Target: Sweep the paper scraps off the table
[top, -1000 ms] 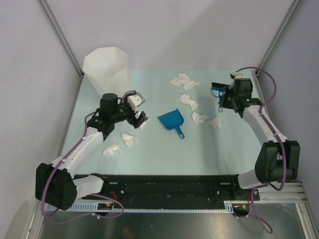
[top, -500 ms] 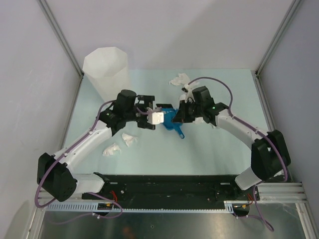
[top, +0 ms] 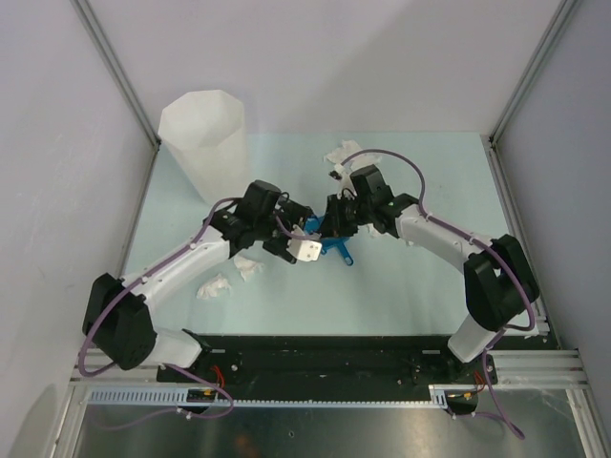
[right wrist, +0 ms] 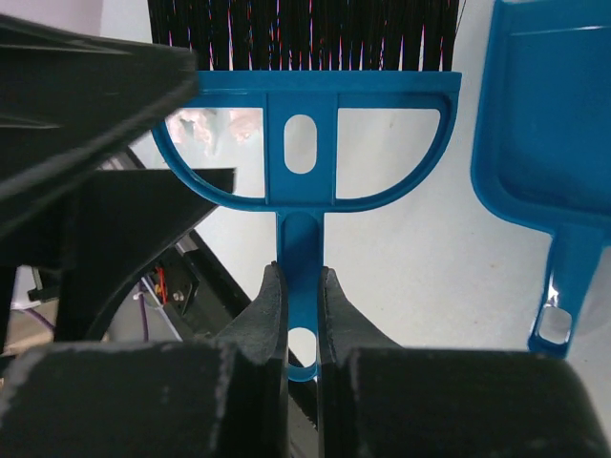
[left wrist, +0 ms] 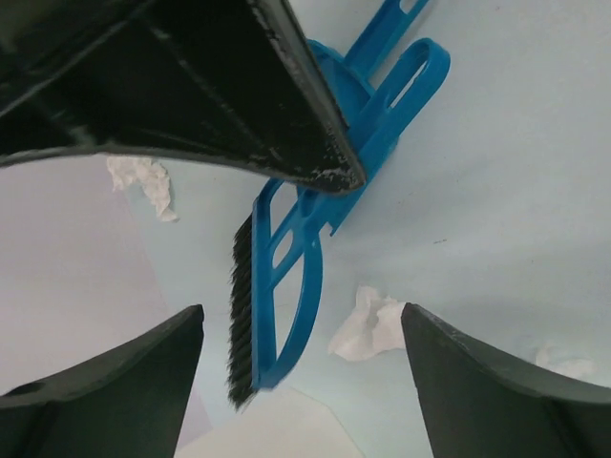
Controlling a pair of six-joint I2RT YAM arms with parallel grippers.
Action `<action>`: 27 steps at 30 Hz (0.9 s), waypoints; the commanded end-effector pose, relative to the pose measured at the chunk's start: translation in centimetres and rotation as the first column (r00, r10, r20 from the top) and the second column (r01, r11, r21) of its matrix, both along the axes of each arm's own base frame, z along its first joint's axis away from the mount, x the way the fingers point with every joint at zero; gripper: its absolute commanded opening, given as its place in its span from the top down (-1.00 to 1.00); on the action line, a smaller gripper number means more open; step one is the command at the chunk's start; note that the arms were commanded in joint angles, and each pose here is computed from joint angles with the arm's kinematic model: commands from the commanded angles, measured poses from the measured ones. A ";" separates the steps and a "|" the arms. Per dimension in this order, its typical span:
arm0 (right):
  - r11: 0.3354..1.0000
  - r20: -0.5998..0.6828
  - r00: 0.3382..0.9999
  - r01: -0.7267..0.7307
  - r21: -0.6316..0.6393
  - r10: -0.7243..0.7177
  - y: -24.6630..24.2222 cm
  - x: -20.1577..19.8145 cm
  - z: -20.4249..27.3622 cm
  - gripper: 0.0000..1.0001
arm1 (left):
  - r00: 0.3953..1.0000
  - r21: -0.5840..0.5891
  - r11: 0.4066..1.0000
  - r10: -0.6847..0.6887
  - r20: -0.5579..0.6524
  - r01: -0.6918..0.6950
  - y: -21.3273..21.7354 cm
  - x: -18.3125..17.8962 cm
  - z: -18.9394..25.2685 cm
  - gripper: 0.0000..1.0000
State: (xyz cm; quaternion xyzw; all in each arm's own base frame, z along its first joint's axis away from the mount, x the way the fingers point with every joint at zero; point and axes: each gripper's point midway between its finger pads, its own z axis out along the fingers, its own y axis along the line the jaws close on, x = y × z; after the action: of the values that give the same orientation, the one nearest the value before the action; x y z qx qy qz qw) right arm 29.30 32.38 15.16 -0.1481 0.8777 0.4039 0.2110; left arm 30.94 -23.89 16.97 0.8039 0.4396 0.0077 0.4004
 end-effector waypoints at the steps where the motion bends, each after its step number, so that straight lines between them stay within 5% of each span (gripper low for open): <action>1: 0.996 0.043 0.998 -0.051 0.071 0.048 1.8 -0.1 2.8 1.00 | 0.996 0.045 0.998 -0.053 0.066 0.050 -0.1 1.5 0.6 -0.57; 5: 0.993 0.045 0.996 -0.075 0.088 0.072 2.0 -0.7 3.4 1.00 | 0.996 0.044 0.998 -0.050 0.078 0.046 -0.2 1.9 0.7 0.22; 6: 0.993 0.049 0.996 -0.080 0.092 0.076 2.0 -0.7 3.6 1.00 | 0.996 0.042 0.998 -0.049 0.076 0.046 -0.2 1.9 0.7 0.72; 7: 0.992 0.054 0.996 -0.081 0.095 0.076 2.0 -0.8 3.8 1.00 | 0.997 0.037 0.998 -0.044 0.069 0.042 -0.2 1.8 0.6 0.96; 13: 0.996 0.108 0.994 -0.026 0.082 0.017 -0.6 0.7 5.4 1.00 | 0.996 -0.068 0.994 0.086 -0.022 -0.087 0.1 1.7 1.3 1.00; 16: 0.998 0.217 0.975 0.031 0.051 -0.041 -4.0 1.8 7.8 -0.01 | 0.960 -0.220 0.946 0.196 -0.198 -0.238 -0.5 1.6 3.4 1.00; 17: 0.997 0.272 0.960 0.050 0.058 -0.064 -5.3 1.6 9.7 -0.69 | 0.947 -0.261 0.930 0.192 -0.258 -0.260 -1.0 1.2 4.0 1.00; 18: 0.997 0.314 0.947 0.052 0.056 -0.067 -6.0 1.7 10.5 -0.99 | 0.930 -0.288 0.912 0.200 -0.308 -0.292 -1.2 1.0 4.5 1.00; 23: 0.998 0.542 0.840 -0.041 0.056 0.005 -8.3 0.2 15.1 -0.99 | 0.796 -0.393 0.820 0.120 -0.594 -0.417 -2.7 -2.0 7.0 1.00; 27: 0.969 0.628 0.773 -0.216 0.118 0.095 -7.9 -3.1 16.8 -0.93 | 0.652 -0.461 0.813 -0.138 -0.746 -0.356 -4.2 -7.2 9.4 1.00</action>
State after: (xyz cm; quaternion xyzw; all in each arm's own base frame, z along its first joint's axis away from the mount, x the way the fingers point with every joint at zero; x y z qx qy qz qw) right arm 28.98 23.74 31.10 -0.2332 0.7662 0.3934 0.4514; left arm 29.93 -25.62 21.37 0.5955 0.6288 -0.2366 0.4405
